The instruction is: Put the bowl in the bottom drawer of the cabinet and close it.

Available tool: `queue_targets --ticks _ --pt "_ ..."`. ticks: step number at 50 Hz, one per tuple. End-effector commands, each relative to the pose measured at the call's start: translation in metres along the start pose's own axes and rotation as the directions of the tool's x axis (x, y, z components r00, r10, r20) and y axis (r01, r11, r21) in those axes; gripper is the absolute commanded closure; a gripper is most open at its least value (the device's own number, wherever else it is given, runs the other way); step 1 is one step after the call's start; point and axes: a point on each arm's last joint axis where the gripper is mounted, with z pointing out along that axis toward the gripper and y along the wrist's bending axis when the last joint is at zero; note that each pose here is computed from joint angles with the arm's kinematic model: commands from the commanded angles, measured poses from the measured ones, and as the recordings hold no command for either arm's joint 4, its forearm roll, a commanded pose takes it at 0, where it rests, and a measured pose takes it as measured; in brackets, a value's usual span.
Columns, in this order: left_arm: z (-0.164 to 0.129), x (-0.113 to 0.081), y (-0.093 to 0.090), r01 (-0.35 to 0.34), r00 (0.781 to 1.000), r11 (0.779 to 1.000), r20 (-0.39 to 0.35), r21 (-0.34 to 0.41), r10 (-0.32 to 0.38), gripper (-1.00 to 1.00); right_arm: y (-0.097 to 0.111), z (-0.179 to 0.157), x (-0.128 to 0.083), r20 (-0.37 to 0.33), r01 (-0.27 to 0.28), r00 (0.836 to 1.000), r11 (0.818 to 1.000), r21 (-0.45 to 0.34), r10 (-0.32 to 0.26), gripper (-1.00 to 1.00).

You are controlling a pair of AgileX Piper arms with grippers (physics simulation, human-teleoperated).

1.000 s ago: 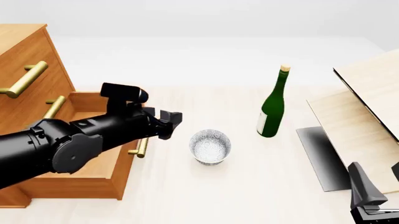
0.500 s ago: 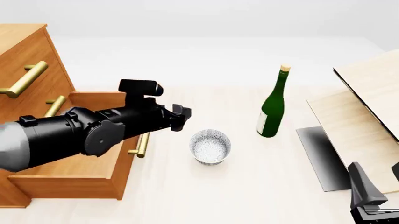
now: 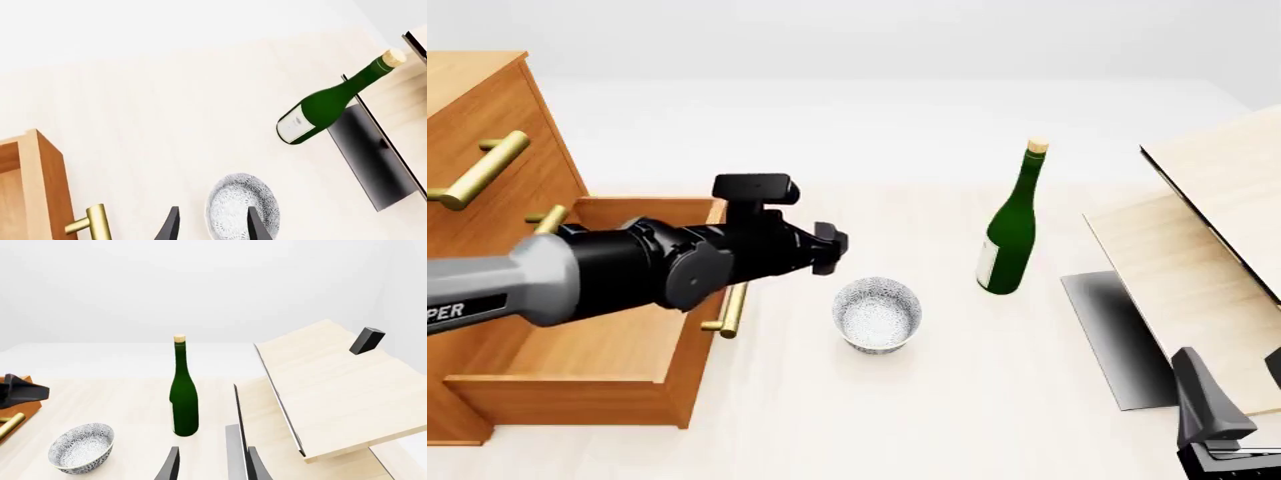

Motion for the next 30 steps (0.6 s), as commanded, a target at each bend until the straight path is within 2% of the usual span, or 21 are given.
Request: queue_targets --ticks 1,30 --pt "0.006 -0.006 0.002 0.037 0.999 0.999 -0.006 -0.011 -0.037 -1.00 0.000 0.000 0.000 0.000 0.000 1.000 1.000 0.000 0.000 -1.00" --pt "0.029 0.022 -0.010 0.119 0.990 0.993 -0.073 0.005 -0.118 -1.00 0.000 0.000 0.000 0.000 0.000 1.000 1.000 0.000 0.000 -1.00"
